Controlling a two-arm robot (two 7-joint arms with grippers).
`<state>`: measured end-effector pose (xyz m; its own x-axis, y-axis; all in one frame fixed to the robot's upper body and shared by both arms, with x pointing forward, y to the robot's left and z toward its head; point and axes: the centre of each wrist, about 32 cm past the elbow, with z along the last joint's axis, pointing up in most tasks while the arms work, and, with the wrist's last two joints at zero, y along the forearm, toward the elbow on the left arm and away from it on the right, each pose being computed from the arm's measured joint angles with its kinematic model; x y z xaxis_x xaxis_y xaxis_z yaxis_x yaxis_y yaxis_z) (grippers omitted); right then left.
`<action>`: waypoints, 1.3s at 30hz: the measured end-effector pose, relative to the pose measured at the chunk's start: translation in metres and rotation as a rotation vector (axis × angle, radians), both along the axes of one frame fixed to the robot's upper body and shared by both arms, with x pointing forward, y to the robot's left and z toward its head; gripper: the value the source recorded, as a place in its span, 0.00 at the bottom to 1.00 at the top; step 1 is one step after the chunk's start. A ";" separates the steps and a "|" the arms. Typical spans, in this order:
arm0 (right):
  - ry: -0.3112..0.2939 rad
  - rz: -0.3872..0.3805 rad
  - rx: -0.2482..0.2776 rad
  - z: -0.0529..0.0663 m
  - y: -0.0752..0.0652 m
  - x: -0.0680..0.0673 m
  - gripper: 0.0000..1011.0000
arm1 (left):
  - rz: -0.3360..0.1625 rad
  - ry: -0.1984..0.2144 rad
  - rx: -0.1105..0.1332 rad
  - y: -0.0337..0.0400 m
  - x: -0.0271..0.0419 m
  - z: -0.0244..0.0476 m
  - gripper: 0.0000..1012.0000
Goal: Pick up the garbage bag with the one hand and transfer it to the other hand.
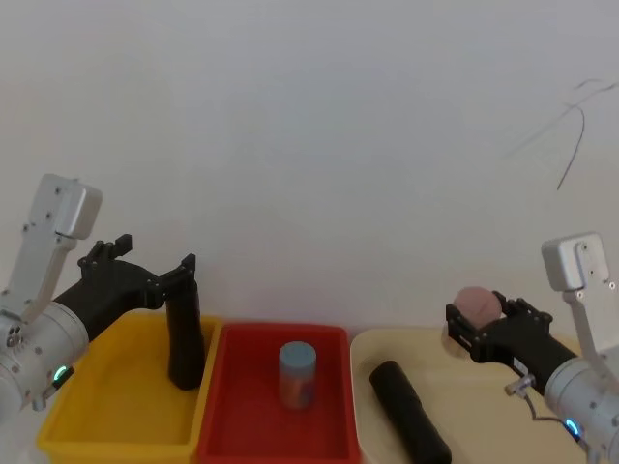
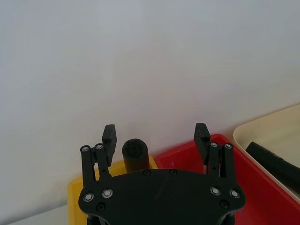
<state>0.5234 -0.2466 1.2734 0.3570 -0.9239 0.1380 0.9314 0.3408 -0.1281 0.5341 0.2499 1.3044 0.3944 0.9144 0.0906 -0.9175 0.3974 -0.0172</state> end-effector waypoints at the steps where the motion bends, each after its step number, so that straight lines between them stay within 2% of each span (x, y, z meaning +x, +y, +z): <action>1: 0.003 -0.001 -0.001 -0.001 0.000 0.000 0.64 | 0.000 0.000 0.000 0.0000 0.0000 0.0000 0.99; 8: 0.028 -0.004 -0.004 -0.010 -0.001 -0.004 0.66 | 0.000 0.000 0.000 0.0000 0.0000 0.0000 0.99; 10: 0.032 -0.005 -0.004 -0.011 -0.001 -0.004 0.71 | 0.000 0.000 0.000 0.0000 0.0000 0.0000 0.99; 11: 0.035 -0.005 -0.004 -0.012 -0.001 -0.005 0.77 | 0.000 0.000 0.000 0.0000 0.0000 0.0000 0.99; 20: 0.048 -0.006 -0.005 -0.017 -0.001 -0.006 0.99 | 0.000 0.000 0.000 0.0000 0.0000 0.0000 0.99; 39: 0.058 -0.006 -0.006 -0.020 -0.001 -0.007 0.99 | 0.000 0.000 0.000 0.0000 0.0000 0.0000 0.99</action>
